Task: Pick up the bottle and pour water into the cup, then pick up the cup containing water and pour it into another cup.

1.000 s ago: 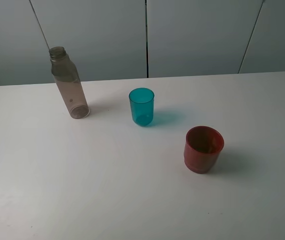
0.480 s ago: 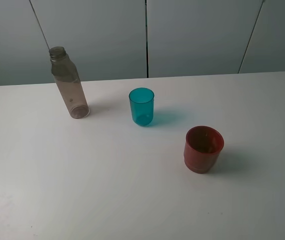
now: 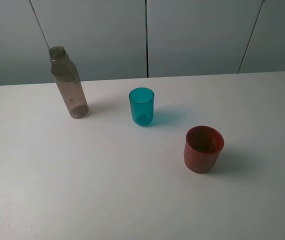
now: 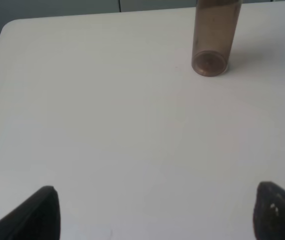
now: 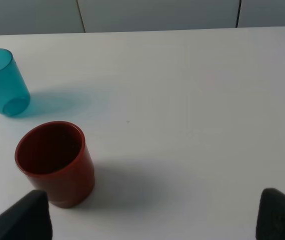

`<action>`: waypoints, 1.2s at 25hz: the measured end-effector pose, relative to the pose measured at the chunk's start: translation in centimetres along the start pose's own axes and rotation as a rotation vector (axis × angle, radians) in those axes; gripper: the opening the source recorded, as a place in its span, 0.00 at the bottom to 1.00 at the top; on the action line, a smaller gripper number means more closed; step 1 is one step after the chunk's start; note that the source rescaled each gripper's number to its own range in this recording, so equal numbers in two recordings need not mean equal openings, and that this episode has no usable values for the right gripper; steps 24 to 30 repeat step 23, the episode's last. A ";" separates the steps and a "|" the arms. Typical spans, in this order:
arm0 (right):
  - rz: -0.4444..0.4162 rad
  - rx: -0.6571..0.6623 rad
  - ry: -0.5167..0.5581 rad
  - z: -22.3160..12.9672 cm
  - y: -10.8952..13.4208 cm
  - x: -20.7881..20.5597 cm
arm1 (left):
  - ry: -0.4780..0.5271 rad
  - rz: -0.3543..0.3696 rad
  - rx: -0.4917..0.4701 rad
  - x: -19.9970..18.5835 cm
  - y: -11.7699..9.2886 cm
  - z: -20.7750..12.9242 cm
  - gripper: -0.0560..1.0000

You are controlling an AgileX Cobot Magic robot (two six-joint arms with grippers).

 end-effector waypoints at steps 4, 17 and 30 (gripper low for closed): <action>0.000 0.000 0.000 0.0 0.0 0.0 | -0.007 -0.002 -0.001 0.0 0.0 0.1 0.94; 0.000 -0.005 0.000 0.0 0.0 0.0 | -0.006 -0.004 -0.002 0.1 -0.1 0.0 0.94; 0.000 -0.005 0.000 0.0 0.0 0.0 | -0.006 -0.004 -0.002 0.1 -0.1 0.0 0.94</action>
Point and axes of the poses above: a point on each arm's last joint axis where the gripper is mounted, x pointing out along that axis toward the gripper, y along the wrist's bending axis when the last joint is at zero, z = x × y, the point moved 6 cm from there along x, pointing out along that axis toward the gripper, and after that the axes turned 4 degrees about x, right-handed, at the moved point
